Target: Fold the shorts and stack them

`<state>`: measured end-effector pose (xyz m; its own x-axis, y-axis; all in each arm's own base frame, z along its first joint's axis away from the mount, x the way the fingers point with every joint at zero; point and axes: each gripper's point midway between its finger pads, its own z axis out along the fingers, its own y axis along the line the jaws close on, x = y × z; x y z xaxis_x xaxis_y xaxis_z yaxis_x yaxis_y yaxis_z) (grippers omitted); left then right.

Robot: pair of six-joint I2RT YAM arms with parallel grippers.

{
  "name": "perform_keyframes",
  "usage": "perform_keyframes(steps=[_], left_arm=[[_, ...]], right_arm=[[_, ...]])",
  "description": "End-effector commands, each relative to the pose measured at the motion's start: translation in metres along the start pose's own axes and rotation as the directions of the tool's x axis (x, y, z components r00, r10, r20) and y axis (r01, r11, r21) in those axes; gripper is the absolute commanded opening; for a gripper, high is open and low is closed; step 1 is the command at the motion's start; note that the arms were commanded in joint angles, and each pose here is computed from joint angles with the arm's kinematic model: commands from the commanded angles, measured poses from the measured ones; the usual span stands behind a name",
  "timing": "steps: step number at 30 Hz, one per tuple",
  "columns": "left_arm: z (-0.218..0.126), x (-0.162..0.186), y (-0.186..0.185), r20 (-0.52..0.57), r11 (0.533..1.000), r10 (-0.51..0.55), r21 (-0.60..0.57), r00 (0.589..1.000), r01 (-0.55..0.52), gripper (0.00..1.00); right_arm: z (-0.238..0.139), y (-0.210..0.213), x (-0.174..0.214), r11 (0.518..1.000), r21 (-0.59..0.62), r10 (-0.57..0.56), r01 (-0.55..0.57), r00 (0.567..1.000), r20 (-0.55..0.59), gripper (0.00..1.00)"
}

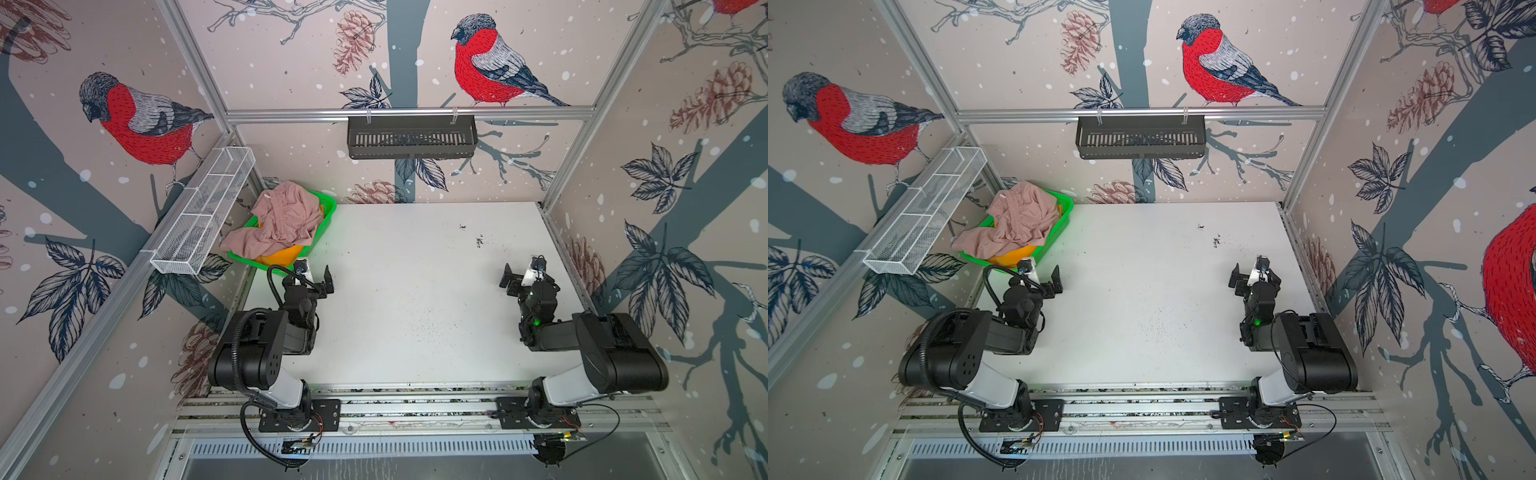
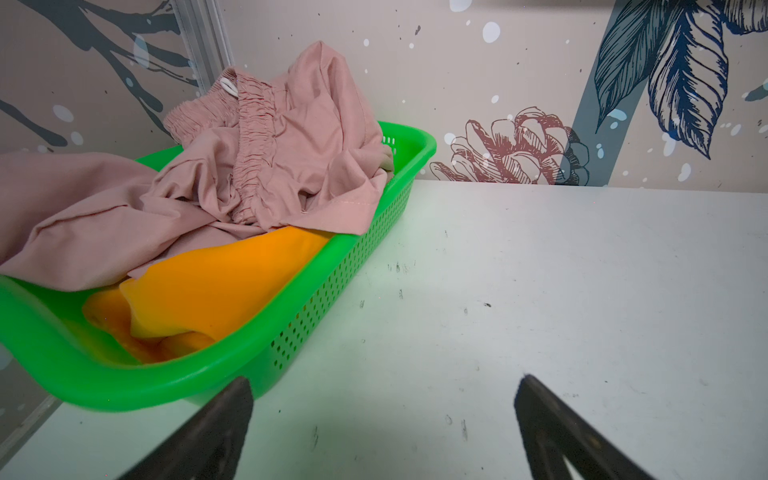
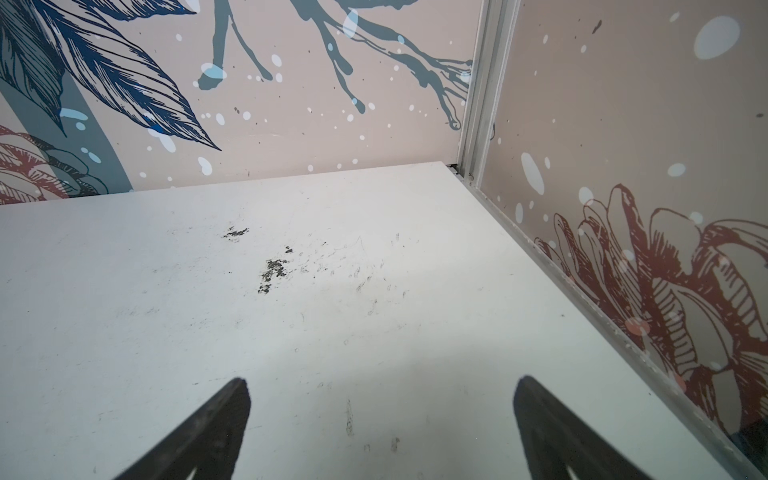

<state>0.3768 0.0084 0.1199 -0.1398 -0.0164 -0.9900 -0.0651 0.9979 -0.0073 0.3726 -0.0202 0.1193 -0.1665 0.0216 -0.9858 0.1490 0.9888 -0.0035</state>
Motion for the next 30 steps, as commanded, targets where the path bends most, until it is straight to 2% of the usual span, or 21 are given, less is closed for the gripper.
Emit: perform_keyframes(steps=[1, 7, 11, 13, 17, 19, 21, 23, 26, 30], left_arm=[[0.0, -0.009, 0.0, 0.037, 1.0, 0.011, 0.0, 0.999, -0.011, 0.99], [0.0, -0.01, 0.0, 0.039, 1.0, 0.013, 0.0, 0.999, -0.013, 0.97], [-0.006, -0.017, -0.009, 0.062, 0.998, 0.056, -0.002, 0.997, -0.056, 0.97], [-0.009, -0.026, -0.005, 0.072, 0.998, 0.053, -0.031, 0.996, -0.051, 0.97], [-0.002, -0.055, -0.004, -0.01, 0.999, -0.01, -0.049, 1.0, 0.01, 0.98], [0.002, -0.081, -0.01, -0.015, 0.998, -0.059, -0.023, 0.998, 0.059, 0.98], [0.007, -0.111, -0.012, -0.007, 0.993, -0.12, -0.021, 0.993, 0.12, 0.98], [0.016, -0.137, -0.012, -0.019, 0.988, -0.151, -0.035, 0.988, 0.15, 0.98], [0.034, -0.163, -0.009, -0.056, 0.99, -0.124, -0.076, 0.991, 0.12, 0.98], [0.068, -0.178, 0.004, -0.116, 0.983, -0.079, -0.176, 0.99, 0.058, 0.98]], right_arm=[[0.001, 0.0, -0.005, 1.0, 0.001, 0.005, -0.005, 1.0, 0.016, 1.0], [0.001, 0.0, -0.005, 1.0, 0.003, 0.006, -0.006, 1.0, 0.017, 1.0], [0.002, 0.002, -0.014, 1.0, -0.003, -0.003, 0.003, 1.0, 0.031, 0.93], [0.01, -0.001, -0.016, 1.0, 0.022, 0.0, 0.0, 1.0, -0.026, 0.91], [0.002, 0.014, -0.043, 0.999, -0.001, -0.046, 0.046, 0.999, 0.004, 0.91], [-0.005, 0.03, -0.059, 0.998, -0.062, -0.022, 0.024, 0.999, 0.04, 0.92], [-0.011, 0.054, -0.074, 0.983, -0.186, 0.008, 0.003, 0.998, 0.06, 0.92], [-0.016, 0.075, -0.083, 0.964, -0.264, 0.016, -0.004, 0.999, 0.044, 0.94], [-0.023, 0.102, -0.091, 0.935, -0.355, -0.001, 0.006, 1.0, 0.014, 0.95], [-0.037, 0.13, -0.096, 0.887, -0.462, -0.018, 0.014, 1.0, -0.003, 0.96]])
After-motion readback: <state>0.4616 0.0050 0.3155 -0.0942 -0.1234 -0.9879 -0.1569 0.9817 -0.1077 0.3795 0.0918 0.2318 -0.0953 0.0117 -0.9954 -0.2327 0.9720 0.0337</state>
